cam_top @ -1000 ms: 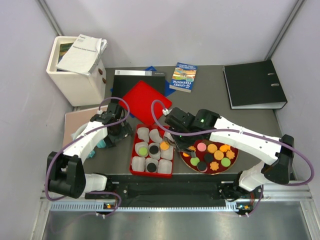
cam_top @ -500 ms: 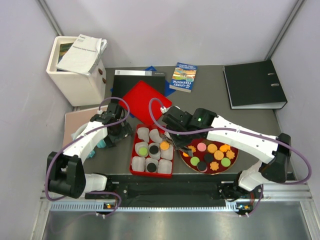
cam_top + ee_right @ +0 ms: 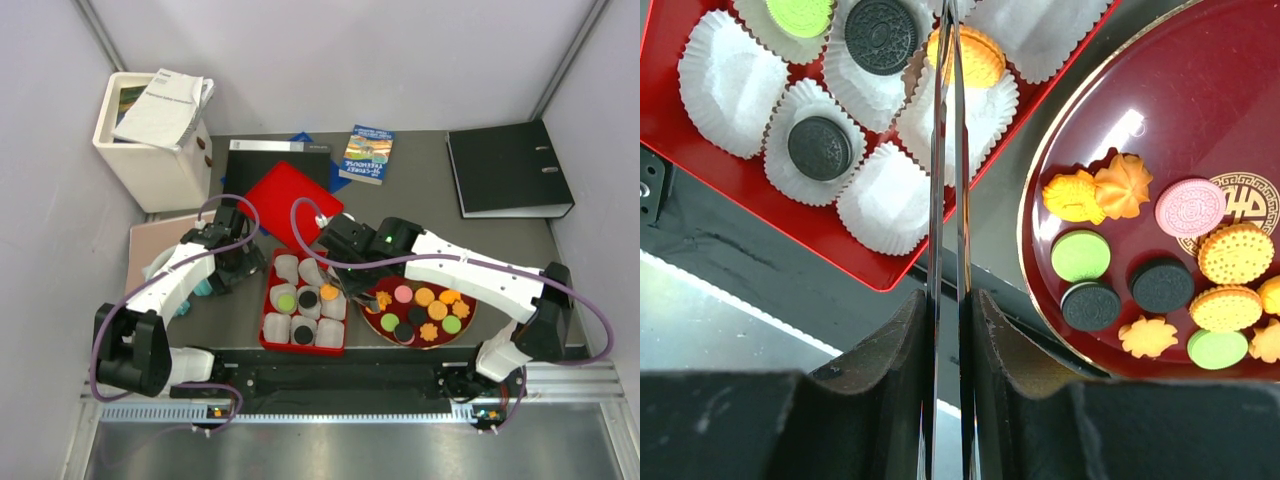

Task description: Pack the cookies

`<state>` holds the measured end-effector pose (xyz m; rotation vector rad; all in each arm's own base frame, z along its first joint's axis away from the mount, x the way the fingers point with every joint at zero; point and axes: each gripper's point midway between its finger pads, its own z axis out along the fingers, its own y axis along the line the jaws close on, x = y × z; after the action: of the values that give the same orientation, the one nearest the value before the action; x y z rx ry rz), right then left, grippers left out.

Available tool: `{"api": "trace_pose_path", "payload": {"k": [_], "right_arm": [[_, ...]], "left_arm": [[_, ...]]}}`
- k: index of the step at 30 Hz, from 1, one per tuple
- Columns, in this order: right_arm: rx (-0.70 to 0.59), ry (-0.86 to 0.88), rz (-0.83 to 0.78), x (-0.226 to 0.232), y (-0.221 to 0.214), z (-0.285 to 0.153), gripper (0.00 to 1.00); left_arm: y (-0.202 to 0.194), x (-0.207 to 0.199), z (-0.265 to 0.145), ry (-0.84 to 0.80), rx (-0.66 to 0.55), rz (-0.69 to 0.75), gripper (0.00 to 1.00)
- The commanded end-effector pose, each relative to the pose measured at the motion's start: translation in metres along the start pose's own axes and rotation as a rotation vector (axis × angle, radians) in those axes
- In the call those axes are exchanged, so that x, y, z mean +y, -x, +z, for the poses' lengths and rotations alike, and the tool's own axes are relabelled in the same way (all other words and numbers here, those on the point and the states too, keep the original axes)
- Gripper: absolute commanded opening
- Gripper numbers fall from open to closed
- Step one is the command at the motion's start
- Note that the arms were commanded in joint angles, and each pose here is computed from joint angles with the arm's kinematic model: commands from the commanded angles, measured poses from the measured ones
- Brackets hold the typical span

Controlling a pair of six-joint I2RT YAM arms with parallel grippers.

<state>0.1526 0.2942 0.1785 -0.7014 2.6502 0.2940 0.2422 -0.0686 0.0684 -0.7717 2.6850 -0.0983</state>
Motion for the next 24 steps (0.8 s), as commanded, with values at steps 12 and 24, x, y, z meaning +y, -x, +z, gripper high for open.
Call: {"api": "trace_pose_path", "payload": {"k": [12,24], "right_arm": [[0.035,0.021,-0.003,0.004,-0.01,0.01,0.16],[0.03,0.021,0.016,-0.004,-0.021,-0.004,0.15]], "left_arm": [[0.003,-0.004,0.0,-0.03,-0.016,-0.002,0.99],[0.004,-0.004,0.0,-0.03,-0.018,-0.003,0.99]]}}
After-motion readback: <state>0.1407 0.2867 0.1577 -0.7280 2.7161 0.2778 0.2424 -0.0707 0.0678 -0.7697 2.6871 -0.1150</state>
